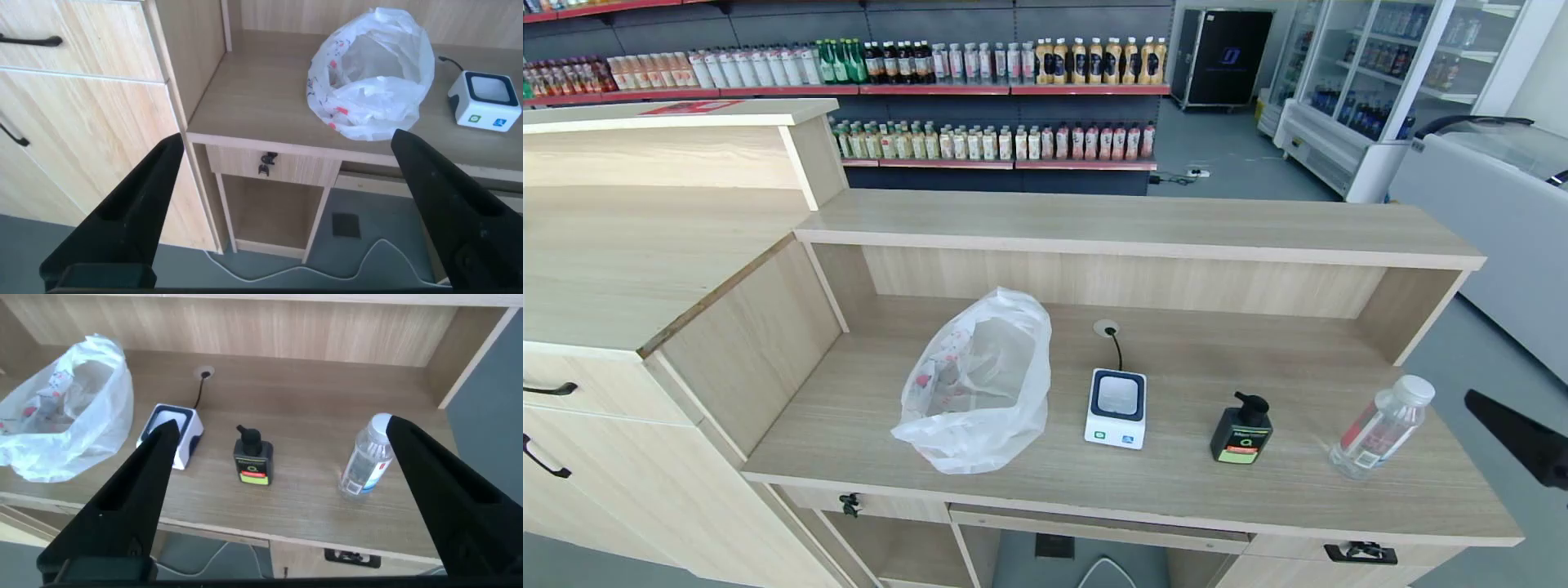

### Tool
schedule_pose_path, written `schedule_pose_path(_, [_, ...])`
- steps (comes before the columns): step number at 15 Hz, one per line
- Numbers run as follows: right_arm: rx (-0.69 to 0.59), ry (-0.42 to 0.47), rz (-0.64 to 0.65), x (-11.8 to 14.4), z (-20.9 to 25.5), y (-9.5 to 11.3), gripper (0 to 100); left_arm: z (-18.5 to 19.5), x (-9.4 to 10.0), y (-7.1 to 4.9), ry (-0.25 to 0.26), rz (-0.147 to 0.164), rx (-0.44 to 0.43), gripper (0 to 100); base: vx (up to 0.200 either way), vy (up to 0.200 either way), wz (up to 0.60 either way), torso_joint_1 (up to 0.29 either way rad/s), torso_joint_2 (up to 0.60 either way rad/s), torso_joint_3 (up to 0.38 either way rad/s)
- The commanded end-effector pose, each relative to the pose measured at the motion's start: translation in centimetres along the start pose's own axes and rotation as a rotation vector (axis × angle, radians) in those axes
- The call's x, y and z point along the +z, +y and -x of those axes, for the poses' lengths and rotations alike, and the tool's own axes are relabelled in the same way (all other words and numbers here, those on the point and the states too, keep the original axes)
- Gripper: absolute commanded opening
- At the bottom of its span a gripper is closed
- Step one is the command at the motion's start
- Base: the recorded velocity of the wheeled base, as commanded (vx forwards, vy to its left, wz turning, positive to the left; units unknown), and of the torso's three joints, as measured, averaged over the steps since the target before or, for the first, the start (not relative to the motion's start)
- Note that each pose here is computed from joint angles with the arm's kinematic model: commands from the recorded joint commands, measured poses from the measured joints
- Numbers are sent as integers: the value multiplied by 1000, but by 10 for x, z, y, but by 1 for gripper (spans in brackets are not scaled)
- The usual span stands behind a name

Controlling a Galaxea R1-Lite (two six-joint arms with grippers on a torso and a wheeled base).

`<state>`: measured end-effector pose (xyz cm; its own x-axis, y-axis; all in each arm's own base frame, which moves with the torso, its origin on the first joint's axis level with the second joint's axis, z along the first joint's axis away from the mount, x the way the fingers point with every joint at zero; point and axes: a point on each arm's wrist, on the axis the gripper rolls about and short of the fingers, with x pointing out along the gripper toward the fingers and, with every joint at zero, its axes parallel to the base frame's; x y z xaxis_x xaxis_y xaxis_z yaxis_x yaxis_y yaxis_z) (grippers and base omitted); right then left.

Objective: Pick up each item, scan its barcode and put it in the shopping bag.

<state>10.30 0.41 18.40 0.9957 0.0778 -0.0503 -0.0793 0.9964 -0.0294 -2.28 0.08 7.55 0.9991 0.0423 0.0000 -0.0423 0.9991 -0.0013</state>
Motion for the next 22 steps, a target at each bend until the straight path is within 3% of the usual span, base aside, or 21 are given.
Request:
schedule_pose_path(1, [-22, 170, 47, -24, -61, -13, 100, 0, 0, 0, 0, 0, 1, 100, 0, 0, 0, 0, 0, 0])
schedule_pose_path(6, [-133, 353, 37, -61, -58, -39, 100, 0, 0, 0, 0, 0, 1, 100, 0, 0, 0, 0, 0, 0])
schedule_pose_path(10, [-107, 442, 6, -79, -63, -51, 100, 0, 0, 0, 0, 0, 1, 100, 0, 0, 0, 0, 0, 0])
schedule_pose_path(16, [-34, 479, 30, -90, -90, -60, 100, 0, 0, 0, 0, 0, 1, 100, 0, 0, 0, 0, 0, 0])
schedule_pose_path(22, [72, 514, 33, -119, -117, -67, 100, 0, 0, 0, 0, 0, -1, 100, 0, 0, 0, 0, 0, 0])
